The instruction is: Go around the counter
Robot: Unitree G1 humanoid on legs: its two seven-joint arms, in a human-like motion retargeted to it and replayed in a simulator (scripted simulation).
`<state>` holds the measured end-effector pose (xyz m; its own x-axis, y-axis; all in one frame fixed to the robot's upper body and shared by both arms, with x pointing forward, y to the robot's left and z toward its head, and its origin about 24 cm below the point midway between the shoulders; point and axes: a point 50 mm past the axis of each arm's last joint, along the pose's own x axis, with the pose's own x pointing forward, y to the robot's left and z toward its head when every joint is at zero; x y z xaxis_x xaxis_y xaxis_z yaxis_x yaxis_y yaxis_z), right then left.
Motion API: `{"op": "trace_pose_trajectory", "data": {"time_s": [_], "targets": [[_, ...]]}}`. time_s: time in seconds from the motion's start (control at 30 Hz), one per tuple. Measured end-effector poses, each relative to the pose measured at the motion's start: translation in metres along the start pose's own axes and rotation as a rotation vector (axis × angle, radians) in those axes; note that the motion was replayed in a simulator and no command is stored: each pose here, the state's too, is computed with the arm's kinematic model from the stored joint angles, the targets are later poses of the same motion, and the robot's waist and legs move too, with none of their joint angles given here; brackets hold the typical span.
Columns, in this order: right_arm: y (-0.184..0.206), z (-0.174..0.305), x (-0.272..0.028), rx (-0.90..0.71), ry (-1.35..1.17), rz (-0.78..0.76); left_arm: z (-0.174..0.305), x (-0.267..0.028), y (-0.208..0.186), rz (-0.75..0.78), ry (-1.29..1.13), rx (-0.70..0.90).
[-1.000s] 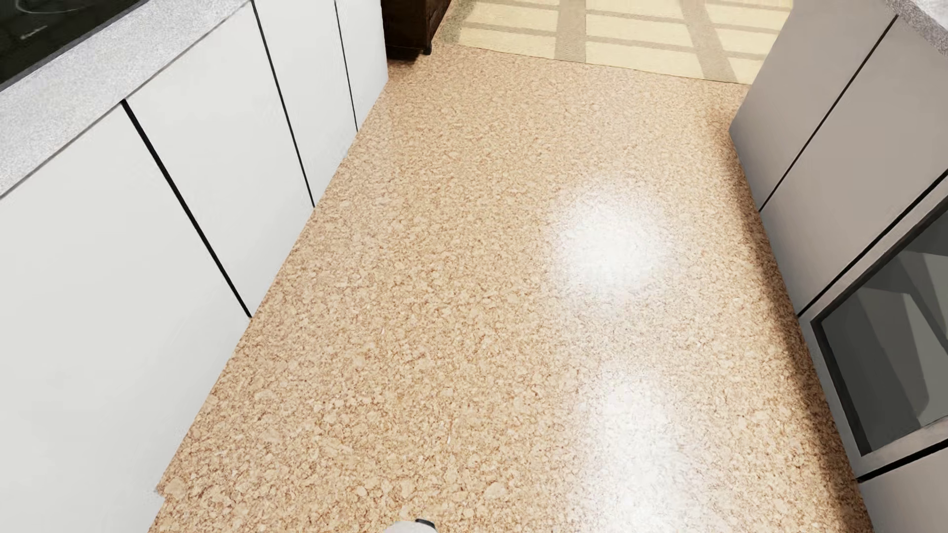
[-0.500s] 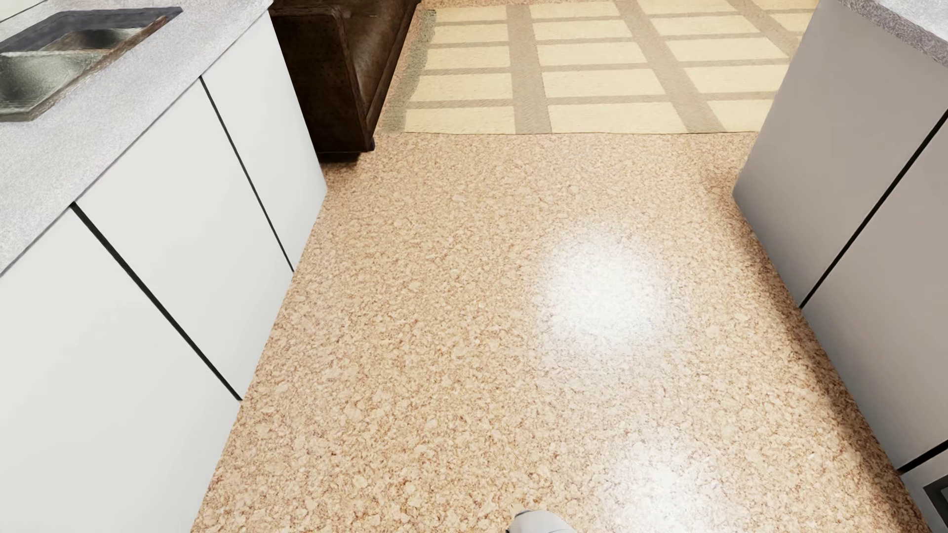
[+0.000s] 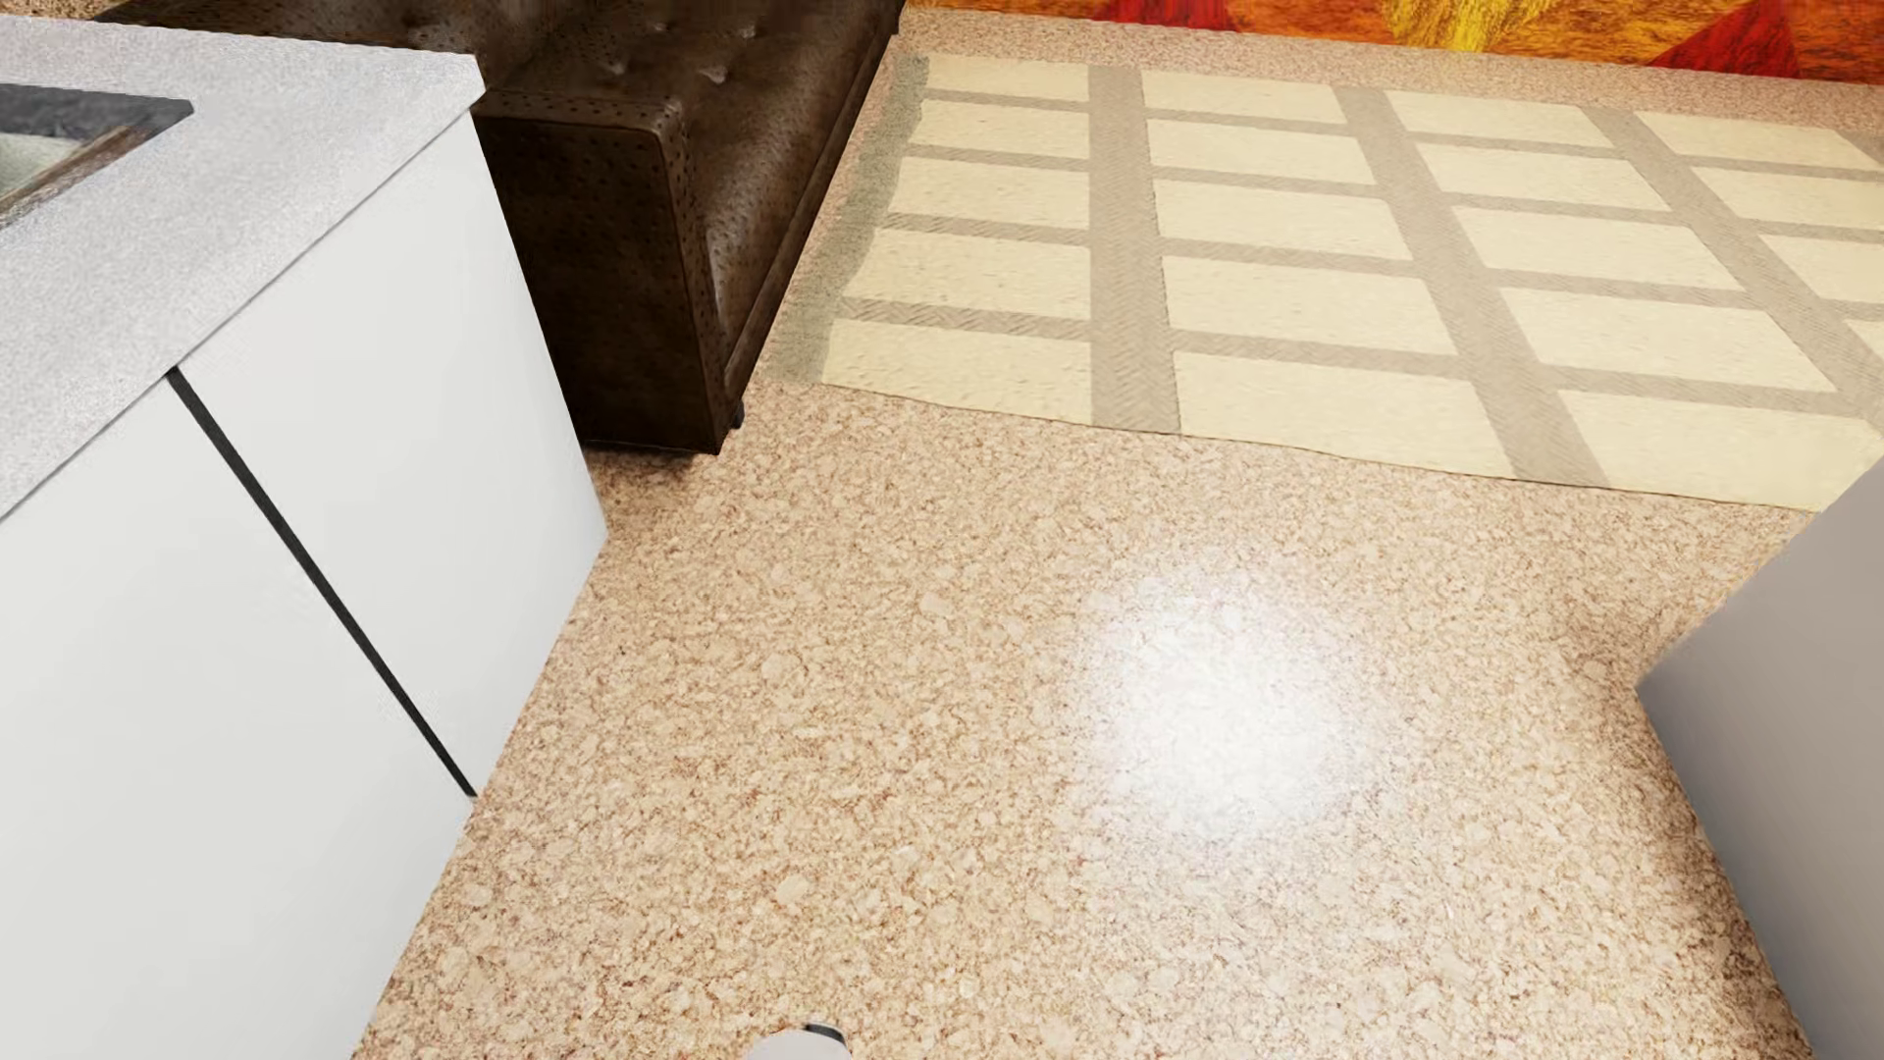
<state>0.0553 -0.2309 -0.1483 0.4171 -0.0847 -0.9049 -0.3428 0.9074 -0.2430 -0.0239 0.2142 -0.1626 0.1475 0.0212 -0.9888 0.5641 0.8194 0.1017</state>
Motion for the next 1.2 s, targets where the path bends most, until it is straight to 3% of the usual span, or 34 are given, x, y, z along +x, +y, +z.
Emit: {"op": "trace_pose_trajectory", "data": {"time_s": [0.13, 0.33, 0.4, 0.47, 0.57, 0.7, 0.87, 1.03, 1.2], "targets": [[0.019, -0.040, -0.014, -0.054, 0.119, 0.070, 0.042, 0.003, 0.039, 0.102, -0.135, -0.016], [0.023, -0.115, -0.049, -0.070, 0.379, 0.092, 0.133, -0.025, 0.105, 0.287, -0.489, -0.048], [0.025, -0.130, -0.058, -0.079, 0.445, 0.102, 0.137, -0.027, 0.111, 0.308, -0.508, -0.082], [0.024, -0.132, -0.058, -0.076, 0.465, 0.097, 0.109, -0.014, 0.095, 0.269, -0.398, -0.134], [0.026, -0.084, -0.030, -0.102, 0.283, 0.108, 0.054, 0.002, 0.063, 0.168, -0.165, -0.057], [0.020, 0.003, -0.006, -0.051, -0.045, 0.070, -0.007, -0.002, 0.012, 0.039, 0.020, -0.033], [-0.010, 0.079, -0.011, -0.061, -0.340, -0.010, -0.020, -0.006, -0.016, -0.018, 0.049, -0.074], [0.015, 0.010, -0.003, -0.032, -0.061, 0.050, -0.006, -0.001, 0.024, 0.074, 0.029, -0.052], [0.019, -0.060, -0.021, -0.097, 0.190, 0.086, 0.073, -0.005, 0.088, 0.226, -0.234, -0.014]]}}
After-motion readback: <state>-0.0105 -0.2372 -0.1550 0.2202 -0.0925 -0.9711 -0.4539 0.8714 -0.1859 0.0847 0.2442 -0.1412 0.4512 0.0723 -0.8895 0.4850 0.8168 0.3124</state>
